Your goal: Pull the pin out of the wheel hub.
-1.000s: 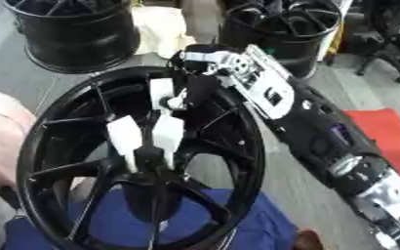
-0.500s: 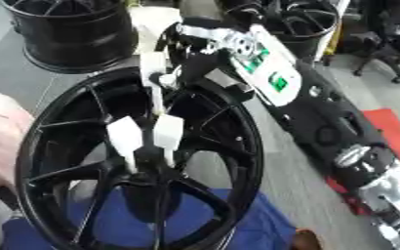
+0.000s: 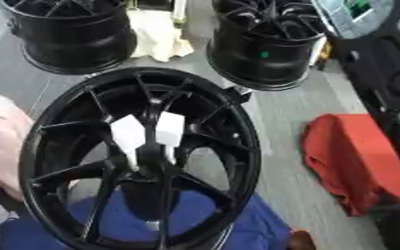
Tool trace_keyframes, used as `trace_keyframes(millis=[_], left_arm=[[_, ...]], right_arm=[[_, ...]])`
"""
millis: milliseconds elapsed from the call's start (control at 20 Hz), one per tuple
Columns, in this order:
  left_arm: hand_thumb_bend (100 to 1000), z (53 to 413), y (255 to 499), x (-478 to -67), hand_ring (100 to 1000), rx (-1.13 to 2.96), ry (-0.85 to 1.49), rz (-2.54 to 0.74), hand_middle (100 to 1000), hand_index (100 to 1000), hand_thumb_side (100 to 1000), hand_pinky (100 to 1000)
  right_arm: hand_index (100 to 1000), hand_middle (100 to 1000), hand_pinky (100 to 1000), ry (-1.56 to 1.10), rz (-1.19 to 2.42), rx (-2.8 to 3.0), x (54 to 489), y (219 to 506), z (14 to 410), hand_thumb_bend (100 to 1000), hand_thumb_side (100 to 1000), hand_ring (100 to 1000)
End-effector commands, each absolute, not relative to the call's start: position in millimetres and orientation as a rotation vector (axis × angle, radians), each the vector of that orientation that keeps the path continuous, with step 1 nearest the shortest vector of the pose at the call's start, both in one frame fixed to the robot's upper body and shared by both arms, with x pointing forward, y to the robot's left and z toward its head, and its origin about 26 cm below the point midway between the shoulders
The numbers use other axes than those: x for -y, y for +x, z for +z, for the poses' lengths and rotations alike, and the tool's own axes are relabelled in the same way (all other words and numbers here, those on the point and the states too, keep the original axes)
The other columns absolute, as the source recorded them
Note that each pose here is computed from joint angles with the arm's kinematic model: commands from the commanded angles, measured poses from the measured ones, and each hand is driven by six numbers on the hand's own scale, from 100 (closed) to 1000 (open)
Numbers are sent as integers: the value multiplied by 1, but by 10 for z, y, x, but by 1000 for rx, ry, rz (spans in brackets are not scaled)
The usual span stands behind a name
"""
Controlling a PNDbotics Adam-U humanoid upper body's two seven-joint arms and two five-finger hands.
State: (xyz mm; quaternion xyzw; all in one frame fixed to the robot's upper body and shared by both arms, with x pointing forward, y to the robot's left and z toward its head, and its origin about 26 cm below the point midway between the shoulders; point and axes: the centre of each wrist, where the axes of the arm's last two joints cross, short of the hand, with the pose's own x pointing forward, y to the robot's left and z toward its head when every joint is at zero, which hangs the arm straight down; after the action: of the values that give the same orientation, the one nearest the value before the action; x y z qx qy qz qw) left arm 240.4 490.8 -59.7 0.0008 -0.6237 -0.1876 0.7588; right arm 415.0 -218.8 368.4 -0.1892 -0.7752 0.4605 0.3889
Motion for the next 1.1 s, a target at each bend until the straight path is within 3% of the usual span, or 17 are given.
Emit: trace_keyframes(millis=[50, 350, 550, 600, 650, 750, 900, 1100], left_arm=[[349, -443, 2390, -5077, 724, 1422, -12, -598, 680, 833, 742, 773], [350, -452, 2366, -5097, 724, 1435, 0, -567, 681, 833, 742, 772], [350, -463, 2349, -5111, 724, 1448, 12, -542, 681, 833, 741, 772], [350, -465, 2345, -5116, 724, 1452, 16, -535, 681, 833, 742, 772], [350, -466, 2342, -5121, 724, 1455, 20, -530, 681, 832, 742, 772], [350, -468, 2340, -5130, 724, 1464, 28, -520, 681, 832, 741, 772], [351, -477, 2343, -5130, 724, 1475, 33, -511, 680, 832, 741, 772], [352, -499, 2355, -5110, 724, 1478, 29, -513, 680, 832, 740, 771]], right_arm=[[459, 418, 406, -626, 1038, 2002, 2641, 4080, 3869, 157, 307, 453], [466, 421, 423, -796, 753, 1926, 3587, 3963, 3711, 149, 290, 464], [480, 431, 450, -891, 550, 1783, 4100, 3953, 3368, 158, 276, 478], [535, 474, 500, -908, 497, 1736, 4213, 3955, 3242, 200, 272, 510], [663, 560, 572, -920, 446, 1689, 4311, 3957, 3104, 261, 299, 572], [781, 663, 634, -929, 349, 1600, 4455, 3958, 2790, 296, 338, 636], [858, 761, 692, -926, 217, 1466, 4599, 3928, 2267, 351, 403, 704], [859, 762, 696, -883, 65, 1417, 4657, 3781, 1678, 374, 436, 704]])
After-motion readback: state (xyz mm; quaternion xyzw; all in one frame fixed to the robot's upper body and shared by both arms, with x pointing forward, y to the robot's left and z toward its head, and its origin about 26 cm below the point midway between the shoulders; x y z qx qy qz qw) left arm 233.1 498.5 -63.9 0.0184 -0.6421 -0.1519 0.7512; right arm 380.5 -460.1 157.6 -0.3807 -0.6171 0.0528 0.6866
